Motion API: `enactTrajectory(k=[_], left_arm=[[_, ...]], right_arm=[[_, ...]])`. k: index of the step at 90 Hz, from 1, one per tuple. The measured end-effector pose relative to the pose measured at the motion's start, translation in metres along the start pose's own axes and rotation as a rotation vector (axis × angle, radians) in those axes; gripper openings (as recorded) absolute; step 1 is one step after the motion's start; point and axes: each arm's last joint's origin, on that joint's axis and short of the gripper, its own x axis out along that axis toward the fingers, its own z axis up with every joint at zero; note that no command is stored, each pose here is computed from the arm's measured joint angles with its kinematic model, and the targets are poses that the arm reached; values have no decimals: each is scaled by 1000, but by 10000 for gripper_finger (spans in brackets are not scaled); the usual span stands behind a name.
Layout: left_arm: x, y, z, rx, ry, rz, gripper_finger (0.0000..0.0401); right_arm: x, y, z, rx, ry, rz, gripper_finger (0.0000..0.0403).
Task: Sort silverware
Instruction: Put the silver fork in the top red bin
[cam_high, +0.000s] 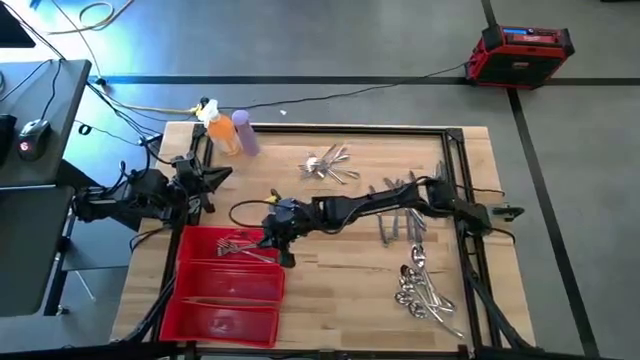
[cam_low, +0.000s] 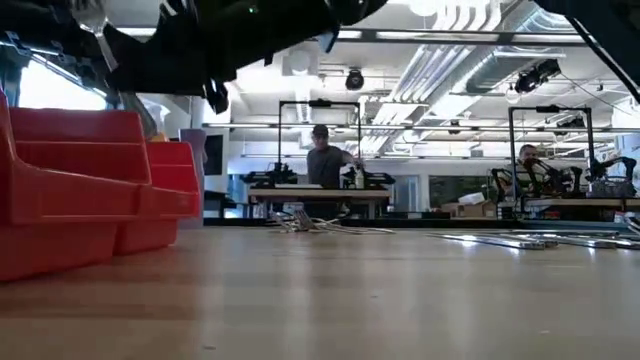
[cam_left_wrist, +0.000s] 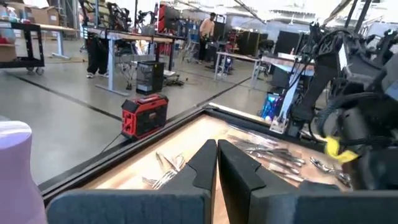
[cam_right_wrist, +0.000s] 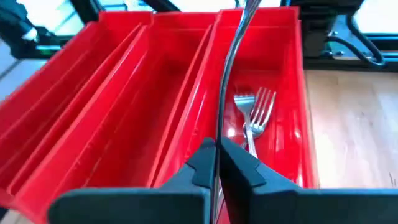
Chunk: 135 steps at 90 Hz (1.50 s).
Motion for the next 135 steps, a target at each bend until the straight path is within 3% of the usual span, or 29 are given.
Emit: enactTrajectory(k=[27, 42, 67, 79, 95, 106, 114, 135], left_arm=[[0, 0, 0, -1, 2, 0, 0], [0, 0, 0, -2, 2, 1, 0], [0, 0, -1, 0, 6, 1, 0], [0, 0, -1, 1, 6, 1, 0], [0, 0, -1, 1, 7, 0, 0], [0, 0, -1, 2, 10, -1, 0], [0, 0, -1, 3, 11, -2, 0], [0, 0, -2, 6, 17, -2, 0]], right_arm=[[20, -7, -25, 38, 70, 9, 0], [26, -5, -34, -34, 103, 38, 6], [26, -5, -29, -63, 59, 29, 98], [16, -3, -14, -105, 7, 24, 134], [-30, 8, 40, -264, -53, -20, 145], [-65, 8, 59, -338, 54, -122, 145], [-86, -5, 57, -343, 194, -198, 145], [-124, -94, 4, -96, 623, -293, 145]])
